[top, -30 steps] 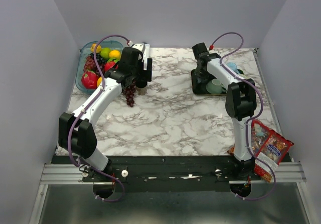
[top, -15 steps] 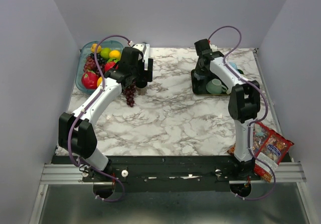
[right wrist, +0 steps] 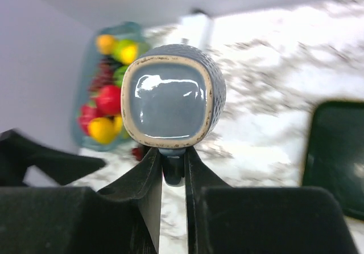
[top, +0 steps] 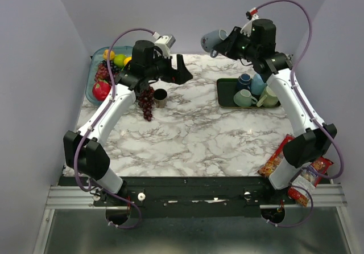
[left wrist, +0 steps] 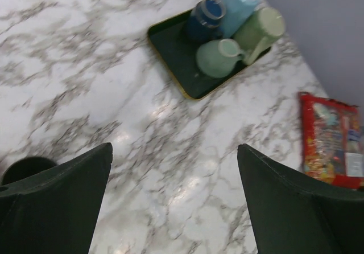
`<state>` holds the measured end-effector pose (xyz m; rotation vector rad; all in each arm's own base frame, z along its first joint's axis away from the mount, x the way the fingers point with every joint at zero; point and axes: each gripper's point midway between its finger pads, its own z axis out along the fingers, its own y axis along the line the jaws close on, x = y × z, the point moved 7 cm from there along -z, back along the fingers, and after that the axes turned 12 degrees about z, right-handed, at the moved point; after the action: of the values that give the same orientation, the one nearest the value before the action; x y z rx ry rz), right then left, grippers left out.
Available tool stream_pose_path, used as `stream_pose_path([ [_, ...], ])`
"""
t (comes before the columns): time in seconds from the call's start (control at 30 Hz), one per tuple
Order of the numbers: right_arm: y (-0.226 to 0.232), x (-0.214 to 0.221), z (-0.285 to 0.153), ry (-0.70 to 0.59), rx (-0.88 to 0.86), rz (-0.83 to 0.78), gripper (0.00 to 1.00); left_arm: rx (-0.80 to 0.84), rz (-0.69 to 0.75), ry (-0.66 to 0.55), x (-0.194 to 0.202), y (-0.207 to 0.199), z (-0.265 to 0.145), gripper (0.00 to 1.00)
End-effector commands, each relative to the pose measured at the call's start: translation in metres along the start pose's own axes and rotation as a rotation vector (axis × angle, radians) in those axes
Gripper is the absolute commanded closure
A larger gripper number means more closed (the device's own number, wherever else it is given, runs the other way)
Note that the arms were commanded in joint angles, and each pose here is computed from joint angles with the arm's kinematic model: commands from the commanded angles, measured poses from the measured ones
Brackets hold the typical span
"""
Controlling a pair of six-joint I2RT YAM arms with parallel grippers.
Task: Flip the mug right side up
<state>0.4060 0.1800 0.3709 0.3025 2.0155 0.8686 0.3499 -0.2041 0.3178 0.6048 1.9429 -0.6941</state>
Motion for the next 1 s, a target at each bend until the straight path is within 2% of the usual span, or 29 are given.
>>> stream_pose_path([
  [0.0, 0.073, -0.02, -0.042, -0.029, -0.439, -0.056, 0.99, 0.358, 0.046, -0.237, -0.066, -0.057, -0.043, 0.01],
  [0.1, 0.101, -0.027, -0.07, -0.056, -0.622, -0.068, 0.99, 0.446, 0.028, -0.353, -0.085, -0.074, -0.062, 0.01],
  [0.13, 0.109, -0.03, -0.077, -0.078, -0.701, -0.09, 0.99, 0.474, 0.049, -0.442, -0.099, -0.079, -0.069, 0.01],
  [0.17, 0.115, -0.03, -0.083, -0.075, -0.738, -0.067, 0.99, 0.507, -0.001, -0.465, -0.104, -0.084, -0.074, 0.01],
  [0.23, 0.127, -0.034, -0.098, -0.105, -0.843, -0.094, 0.99, 0.551, -0.009, -0.535, -0.115, -0.089, -0.08, 0.01],
  [0.3, 0.131, -0.032, -0.104, -0.095, -0.896, -0.068, 0.99, 0.592, -0.076, -0.553, -0.12, -0.092, -0.08, 0.01],
  [0.33, 0.136, -0.033, -0.111, -0.109, -0.947, -0.086, 0.99, 0.619, -0.062, -0.605, -0.127, -0.095, -0.084, 0.01],
  [0.43, 0.14, -0.03, -0.119, -0.092, -1.013, -0.073, 0.99, 0.696, -0.103, -0.656, -0.136, -0.1, -0.088, 0.01],
  [0.63, 0.144, -0.025, -0.135, -0.087, -1.102, -0.062, 0.99, 0.725, -0.138, -0.68, -0.145, -0.105, -0.087, 0.15],
  [0.8, 0.147, -0.017, -0.14, -0.059, -1.141, -0.073, 0.99, 0.7, -0.179, -0.692, -0.147, -0.101, -0.081, 0.2],
  [0.97, 0.148, -0.008, -0.138, -0.031, -1.143, -0.067, 0.99, 0.707, -0.207, -0.712, -0.15, -0.1, -0.08, 0.34],
])
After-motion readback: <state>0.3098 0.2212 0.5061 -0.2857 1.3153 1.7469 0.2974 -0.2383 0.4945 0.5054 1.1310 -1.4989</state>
